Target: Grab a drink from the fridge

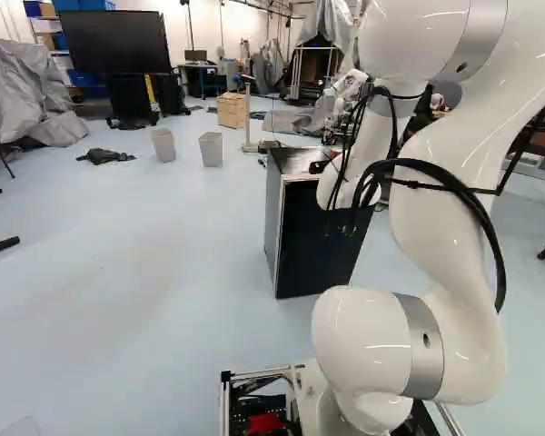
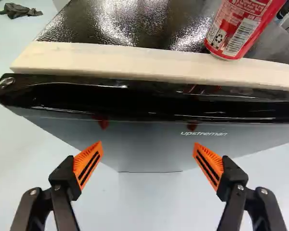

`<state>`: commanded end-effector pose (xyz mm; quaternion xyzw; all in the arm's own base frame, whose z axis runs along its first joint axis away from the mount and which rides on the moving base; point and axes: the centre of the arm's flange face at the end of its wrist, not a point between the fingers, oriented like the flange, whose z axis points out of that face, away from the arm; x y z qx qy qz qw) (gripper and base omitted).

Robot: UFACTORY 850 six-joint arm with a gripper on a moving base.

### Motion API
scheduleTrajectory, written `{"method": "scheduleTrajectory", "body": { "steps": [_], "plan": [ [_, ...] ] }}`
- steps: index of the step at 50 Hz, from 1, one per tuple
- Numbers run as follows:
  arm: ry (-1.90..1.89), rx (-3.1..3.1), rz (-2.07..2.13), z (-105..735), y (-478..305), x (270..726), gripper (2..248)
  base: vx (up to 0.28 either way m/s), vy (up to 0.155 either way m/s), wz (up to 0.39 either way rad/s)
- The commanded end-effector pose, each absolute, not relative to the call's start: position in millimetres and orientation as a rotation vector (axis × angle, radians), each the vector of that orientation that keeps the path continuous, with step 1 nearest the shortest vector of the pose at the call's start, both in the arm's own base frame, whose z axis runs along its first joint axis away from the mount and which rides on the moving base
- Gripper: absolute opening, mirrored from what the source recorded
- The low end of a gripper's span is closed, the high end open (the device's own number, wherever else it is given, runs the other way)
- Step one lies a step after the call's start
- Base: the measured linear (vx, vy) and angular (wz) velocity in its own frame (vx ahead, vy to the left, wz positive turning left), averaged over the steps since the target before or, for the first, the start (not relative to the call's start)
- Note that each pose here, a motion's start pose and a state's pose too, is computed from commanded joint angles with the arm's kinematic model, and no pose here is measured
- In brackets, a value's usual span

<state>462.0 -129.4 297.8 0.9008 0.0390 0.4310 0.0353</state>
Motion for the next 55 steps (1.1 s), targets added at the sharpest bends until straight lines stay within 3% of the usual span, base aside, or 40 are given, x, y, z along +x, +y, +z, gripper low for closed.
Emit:
{"method": "scheduleTrajectory", "body": {
  "steps": [37, 55],
  "plan": [
    [0.129, 2.763, 1.334, 296.8, -130.1, 473.0, 247, 0.0, 0.0, 0.0],
    [0.121, 2.778, 1.313, 299.2, -123.5, 446.7, 247, 0.0, 0.0, 0.0]
  ]
}}
